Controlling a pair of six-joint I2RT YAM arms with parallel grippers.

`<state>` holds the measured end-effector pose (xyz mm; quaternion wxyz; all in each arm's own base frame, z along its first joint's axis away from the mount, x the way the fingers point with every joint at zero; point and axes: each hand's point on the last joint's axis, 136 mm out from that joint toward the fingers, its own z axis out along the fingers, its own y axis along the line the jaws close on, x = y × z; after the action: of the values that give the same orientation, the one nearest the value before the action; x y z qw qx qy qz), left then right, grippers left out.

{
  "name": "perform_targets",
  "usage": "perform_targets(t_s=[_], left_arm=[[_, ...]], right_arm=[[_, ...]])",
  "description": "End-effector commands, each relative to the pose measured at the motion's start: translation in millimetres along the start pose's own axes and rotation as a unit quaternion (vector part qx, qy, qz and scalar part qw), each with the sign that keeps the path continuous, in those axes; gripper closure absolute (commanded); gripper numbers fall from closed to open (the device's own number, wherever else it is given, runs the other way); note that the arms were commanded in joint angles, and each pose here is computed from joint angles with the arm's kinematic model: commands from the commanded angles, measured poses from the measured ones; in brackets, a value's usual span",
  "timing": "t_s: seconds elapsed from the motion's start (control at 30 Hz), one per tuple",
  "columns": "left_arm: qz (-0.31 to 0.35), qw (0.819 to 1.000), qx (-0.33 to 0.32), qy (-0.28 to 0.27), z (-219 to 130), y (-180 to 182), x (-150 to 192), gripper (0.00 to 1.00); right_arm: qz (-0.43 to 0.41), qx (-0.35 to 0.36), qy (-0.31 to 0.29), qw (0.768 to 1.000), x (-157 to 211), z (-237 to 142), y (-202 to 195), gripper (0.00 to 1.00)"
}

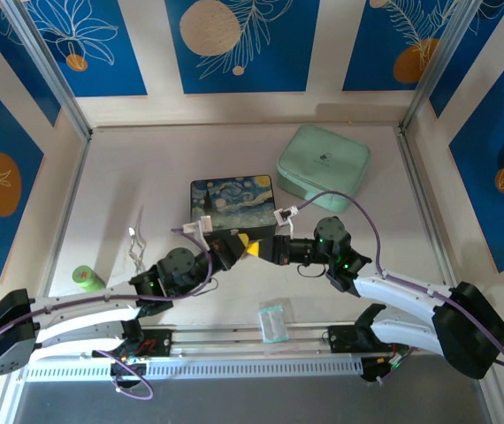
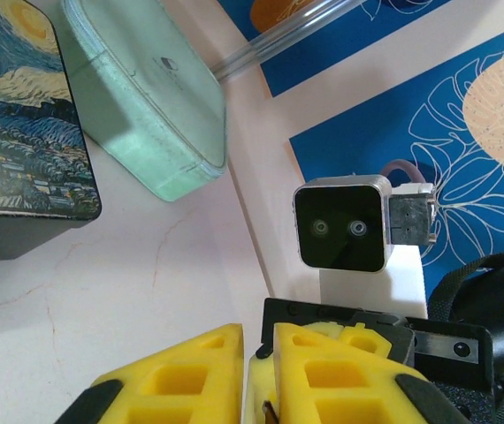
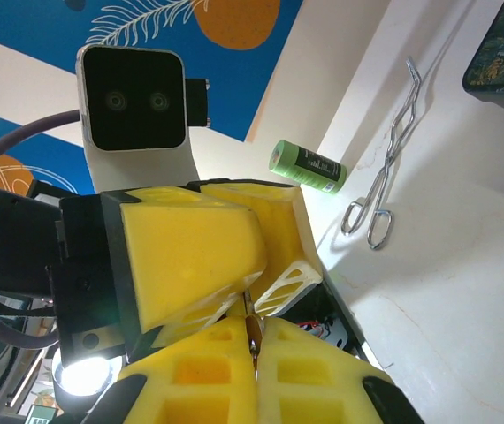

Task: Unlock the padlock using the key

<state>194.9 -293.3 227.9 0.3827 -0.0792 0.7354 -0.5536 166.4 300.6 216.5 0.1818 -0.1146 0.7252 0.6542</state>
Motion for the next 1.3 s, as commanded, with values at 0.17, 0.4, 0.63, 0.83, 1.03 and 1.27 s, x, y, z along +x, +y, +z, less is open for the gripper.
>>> perform_targets(t_s=[0.17,0.4,0.63,0.83,1.03,1.27], left_arm=[[-0.009,1.0,-0.004,0.005,5,-2,0,1.0],[-0.022,1.0,0.0,0.003,6,-3,0,1.0],[-0.028,1.0,0.013,0.005,8,-8,1,1.0],[-0.033,0.999,0.016,0.0,8,-7,0,1.0],[-0.041,0.999,0.018,0.0,9,-5,2,1.0],[-0.039,0.999,-0.019,-0.02,3,19,-2,0.77]], right_arm=[[-0.019,-0.011,0.002,1.0,-4,2,11,1.0],[-0.003,-0.038,-0.005,0.999,-13,-5,19,0.59],[-0.008,-0.039,-0.003,0.999,-13,-1,20,0.72],[-0.005,-0.039,-0.005,0.999,-11,-2,18,0.83],[-0.005,-0.04,-0.01,0.999,-10,-3,17,0.93],[0.001,-0.024,-0.015,1.0,-6,-9,7,1.0]])
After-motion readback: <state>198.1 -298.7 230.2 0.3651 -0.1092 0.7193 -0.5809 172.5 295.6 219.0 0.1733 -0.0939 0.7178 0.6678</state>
